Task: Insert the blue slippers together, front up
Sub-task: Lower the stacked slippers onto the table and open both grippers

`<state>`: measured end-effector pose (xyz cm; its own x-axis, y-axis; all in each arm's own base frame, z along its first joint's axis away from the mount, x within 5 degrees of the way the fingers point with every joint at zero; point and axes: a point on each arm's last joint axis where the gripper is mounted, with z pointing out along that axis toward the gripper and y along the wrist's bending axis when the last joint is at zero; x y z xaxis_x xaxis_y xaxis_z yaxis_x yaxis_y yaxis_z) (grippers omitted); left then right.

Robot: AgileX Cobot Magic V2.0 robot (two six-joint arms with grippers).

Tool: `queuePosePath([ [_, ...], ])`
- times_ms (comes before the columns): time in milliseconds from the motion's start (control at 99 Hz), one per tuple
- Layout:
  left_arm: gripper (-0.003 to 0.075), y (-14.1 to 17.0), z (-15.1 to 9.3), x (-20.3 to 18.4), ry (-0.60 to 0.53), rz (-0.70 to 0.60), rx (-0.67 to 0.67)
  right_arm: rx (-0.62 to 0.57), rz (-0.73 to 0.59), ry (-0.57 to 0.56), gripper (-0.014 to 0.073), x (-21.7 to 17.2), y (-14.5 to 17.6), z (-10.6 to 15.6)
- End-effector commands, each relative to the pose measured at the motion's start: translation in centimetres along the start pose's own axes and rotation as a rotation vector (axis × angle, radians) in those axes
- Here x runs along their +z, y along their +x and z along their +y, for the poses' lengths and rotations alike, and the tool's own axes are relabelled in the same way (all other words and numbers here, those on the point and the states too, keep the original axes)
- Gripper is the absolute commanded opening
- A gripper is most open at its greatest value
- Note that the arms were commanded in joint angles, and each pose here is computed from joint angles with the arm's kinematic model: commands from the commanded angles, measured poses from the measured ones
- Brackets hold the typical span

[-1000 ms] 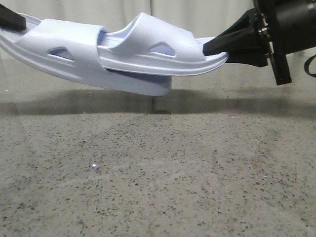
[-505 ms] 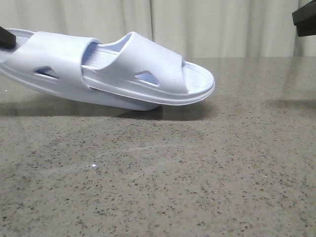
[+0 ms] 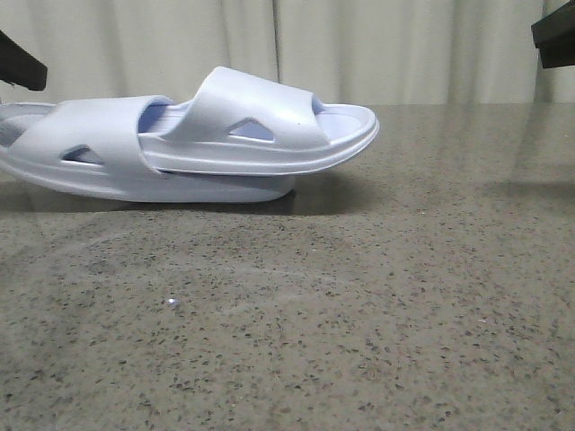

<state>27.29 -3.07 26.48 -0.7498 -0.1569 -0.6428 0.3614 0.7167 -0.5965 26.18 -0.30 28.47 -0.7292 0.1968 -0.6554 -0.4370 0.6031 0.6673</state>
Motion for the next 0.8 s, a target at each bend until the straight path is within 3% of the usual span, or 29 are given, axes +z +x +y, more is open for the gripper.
queuePosePath([
  [0,0.0482,-1.6,-1.2,-1.2,0.037,-0.047,0.052,-0.052,-0.008,-0.107,0.0088,-0.8,-0.7,2.1],
  [384,0.0461,-3.8,-4.5,-5.9,0.116,-0.084,0.219,-0.076,-0.018,-0.092,0.0057,-1.1,-0.7,2.6],
  [475,0.0332,-3.8,-5.6,-6.8,0.116,-0.104,0.259,-0.1,-0.034,-0.082,-0.0027,-1.5,-0.8,3.3],
  [545,0.0156,-3.8,-6.4,-7.5,0.097,-0.137,0.287,-0.125,-0.052,-0.067,-0.0089,-1.8,-0.9,4.0],
  [596,0.0013,-3.8,-7.1,-8.0,0.088,-0.161,0.313,-0.146,-0.069,-0.056,-0.0088,-2.1,-0.9,4.5],
  [788,0.0015,-3.5,-9.9,-10.3,-0.058,-0.358,0.44,-0.209,-0.181,-0.006,-0.0087,-2.4,-0.2,7.0],
])
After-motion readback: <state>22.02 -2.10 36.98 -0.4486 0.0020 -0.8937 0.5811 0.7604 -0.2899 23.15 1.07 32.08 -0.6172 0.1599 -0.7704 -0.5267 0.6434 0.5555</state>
